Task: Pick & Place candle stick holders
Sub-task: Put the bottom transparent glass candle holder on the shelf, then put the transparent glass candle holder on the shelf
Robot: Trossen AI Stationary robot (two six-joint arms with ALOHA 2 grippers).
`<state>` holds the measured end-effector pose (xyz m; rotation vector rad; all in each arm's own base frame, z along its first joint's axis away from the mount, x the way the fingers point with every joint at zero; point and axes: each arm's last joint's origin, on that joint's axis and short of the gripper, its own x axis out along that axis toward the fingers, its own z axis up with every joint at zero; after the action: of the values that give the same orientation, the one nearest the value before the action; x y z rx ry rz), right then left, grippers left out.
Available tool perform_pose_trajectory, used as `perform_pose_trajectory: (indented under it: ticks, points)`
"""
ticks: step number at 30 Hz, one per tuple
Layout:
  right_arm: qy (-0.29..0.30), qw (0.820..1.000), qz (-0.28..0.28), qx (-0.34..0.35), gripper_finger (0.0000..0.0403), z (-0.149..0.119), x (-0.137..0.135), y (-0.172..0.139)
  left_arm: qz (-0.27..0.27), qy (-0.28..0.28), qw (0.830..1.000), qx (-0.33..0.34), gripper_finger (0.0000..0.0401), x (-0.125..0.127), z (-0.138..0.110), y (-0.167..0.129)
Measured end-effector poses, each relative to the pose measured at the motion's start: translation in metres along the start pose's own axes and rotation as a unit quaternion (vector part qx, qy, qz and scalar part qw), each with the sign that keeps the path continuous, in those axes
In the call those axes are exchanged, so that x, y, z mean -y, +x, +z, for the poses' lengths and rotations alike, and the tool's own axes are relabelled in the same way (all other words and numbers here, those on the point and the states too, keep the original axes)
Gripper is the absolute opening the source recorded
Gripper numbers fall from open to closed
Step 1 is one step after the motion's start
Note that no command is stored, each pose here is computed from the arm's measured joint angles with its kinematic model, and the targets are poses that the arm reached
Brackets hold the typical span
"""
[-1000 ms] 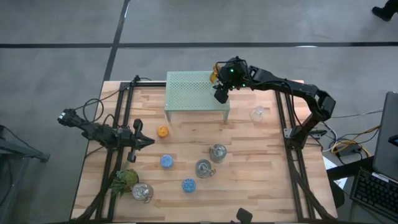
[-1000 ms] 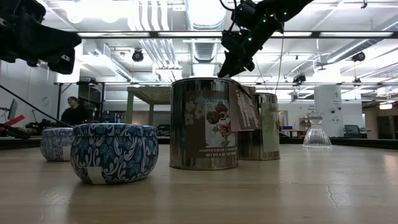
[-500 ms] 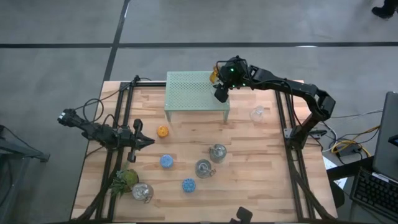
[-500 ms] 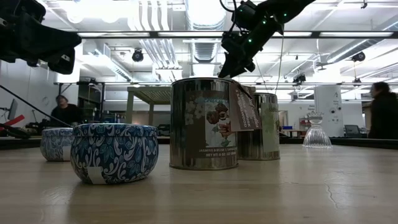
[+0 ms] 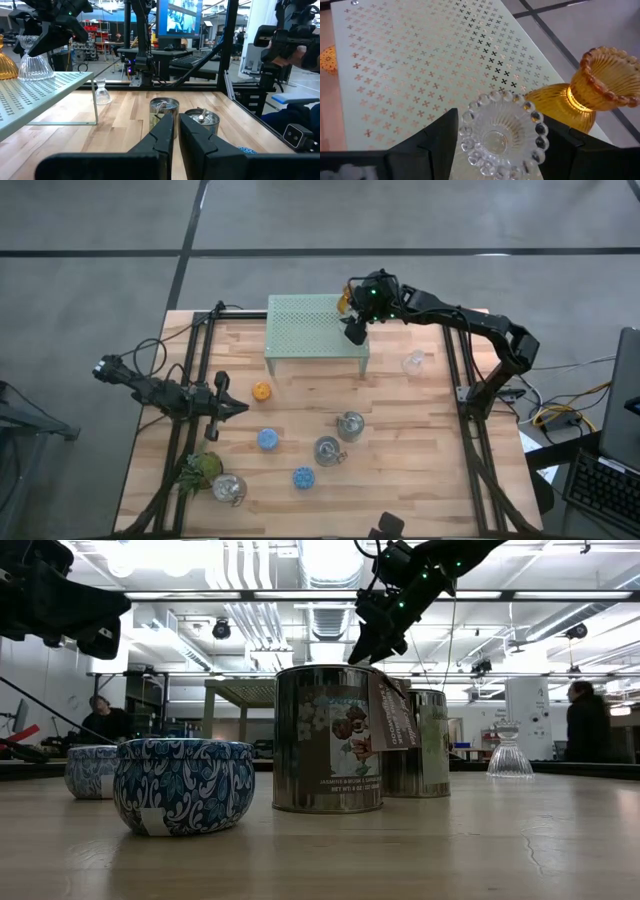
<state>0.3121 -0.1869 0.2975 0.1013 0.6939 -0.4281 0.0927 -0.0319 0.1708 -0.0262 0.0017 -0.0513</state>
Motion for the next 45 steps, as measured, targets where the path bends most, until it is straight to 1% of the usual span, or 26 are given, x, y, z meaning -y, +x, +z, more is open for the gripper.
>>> perform_pose_trajectory:
  ticks: [12,19,23,27,31,34,39,42,45]
  points:
    - [-0.012,1.0,0.0,0.009,0.0269,0.002,0.0,-0.003,0.0,0.0,1.0,0.0,0.003,0.0,0.0,0.0]
    - [-0.028,0.999,-0.002,0.033,0.0303,0.008,-0.001,-0.021,0.0,0.0,1.0,0.0,0.003,0.0,0.0,0.0]
    - [-0.027,0.999,-0.004,0.047,0.0322,0.012,-0.001,-0.037,0.0,0.0,1.0,0.0,0.003,0.0,0.0,0.0]
    - [-0.027,0.999,-0.001,0.022,0.0336,0.007,-0.003,-0.056,0.0,0.0,1.0,0.0,0.003,0.0,0.0,0.0]
    - [-0.023,1.0,0.008,-0.016,0.0345,-0.004,-0.008,-0.075,0.0,0.0,1.0,0.0,0.003,0.0,0.0,0.0]
    - [-0.013,0.999,0.015,-0.042,0.0349,-0.019,-0.013,-0.088,0.0,0.0,1.0,0.0,0.003,0.0,0.0,0.0]
    - [0.023,0.998,0.018,-0.062,0.0345,-0.053,-0.023,-0.106,0.0,0.0,1.0,0.0,0.003,0.0,0.0,0.0]
    - [0.057,0.996,0.02,-0.067,0.0339,-0.076,-0.029,-0.115,0.0,0.0,1.0,0.0,0.003,0.0,0.0,0.0]
    - [0.089,0.993,0.001,-0.078,0.0333,-0.101,-0.034,-0.12,0.0,0.0,1.0,0.0,0.003,0.0,0.0,0.0]
